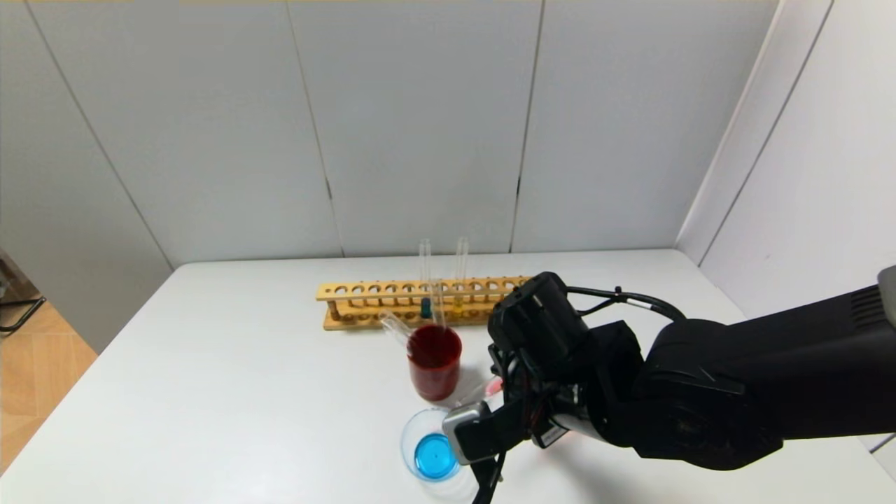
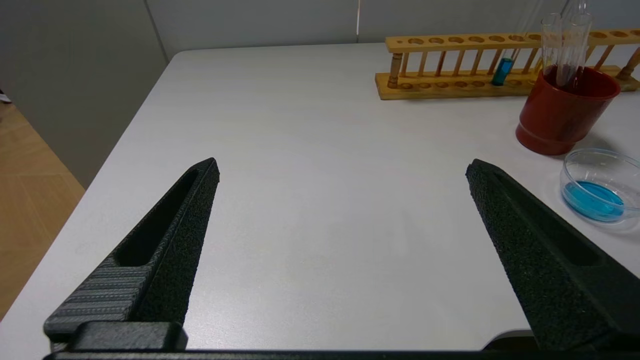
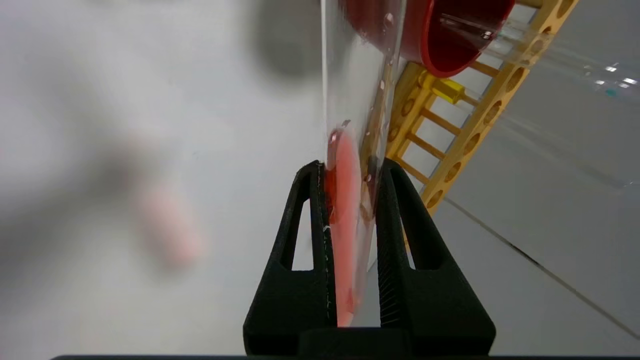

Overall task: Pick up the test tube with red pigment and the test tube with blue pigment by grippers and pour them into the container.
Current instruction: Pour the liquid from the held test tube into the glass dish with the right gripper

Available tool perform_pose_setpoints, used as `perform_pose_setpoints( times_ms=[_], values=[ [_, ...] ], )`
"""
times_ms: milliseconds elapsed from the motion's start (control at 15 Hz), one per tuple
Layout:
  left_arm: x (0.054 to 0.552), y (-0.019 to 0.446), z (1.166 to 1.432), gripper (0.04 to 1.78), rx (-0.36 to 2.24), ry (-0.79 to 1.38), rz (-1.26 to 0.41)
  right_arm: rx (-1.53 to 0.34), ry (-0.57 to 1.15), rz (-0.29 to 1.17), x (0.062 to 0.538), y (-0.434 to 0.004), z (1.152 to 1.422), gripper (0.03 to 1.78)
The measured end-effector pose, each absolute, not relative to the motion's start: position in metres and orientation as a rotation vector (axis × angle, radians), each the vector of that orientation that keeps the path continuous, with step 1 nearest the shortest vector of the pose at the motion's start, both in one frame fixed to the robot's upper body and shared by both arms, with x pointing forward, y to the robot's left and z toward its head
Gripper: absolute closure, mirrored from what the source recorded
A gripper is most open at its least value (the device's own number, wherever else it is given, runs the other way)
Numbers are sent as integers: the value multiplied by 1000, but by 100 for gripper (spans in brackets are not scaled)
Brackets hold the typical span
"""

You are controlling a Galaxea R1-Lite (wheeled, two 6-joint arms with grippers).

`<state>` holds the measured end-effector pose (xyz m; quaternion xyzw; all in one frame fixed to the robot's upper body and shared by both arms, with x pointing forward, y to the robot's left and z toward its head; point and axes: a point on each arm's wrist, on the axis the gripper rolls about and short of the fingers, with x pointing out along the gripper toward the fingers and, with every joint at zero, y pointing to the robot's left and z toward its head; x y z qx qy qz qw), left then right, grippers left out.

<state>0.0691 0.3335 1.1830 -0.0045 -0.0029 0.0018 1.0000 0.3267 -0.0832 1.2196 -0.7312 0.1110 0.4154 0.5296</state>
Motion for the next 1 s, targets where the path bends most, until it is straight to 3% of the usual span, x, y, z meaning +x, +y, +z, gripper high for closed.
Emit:
perform_pose_setpoints(
  times_ms=[1000],
  values=[
    [69, 333, 1183, 7, -9, -6, 4, -1843, 242, 951, 337, -68, 1218, 149]
  ],
)
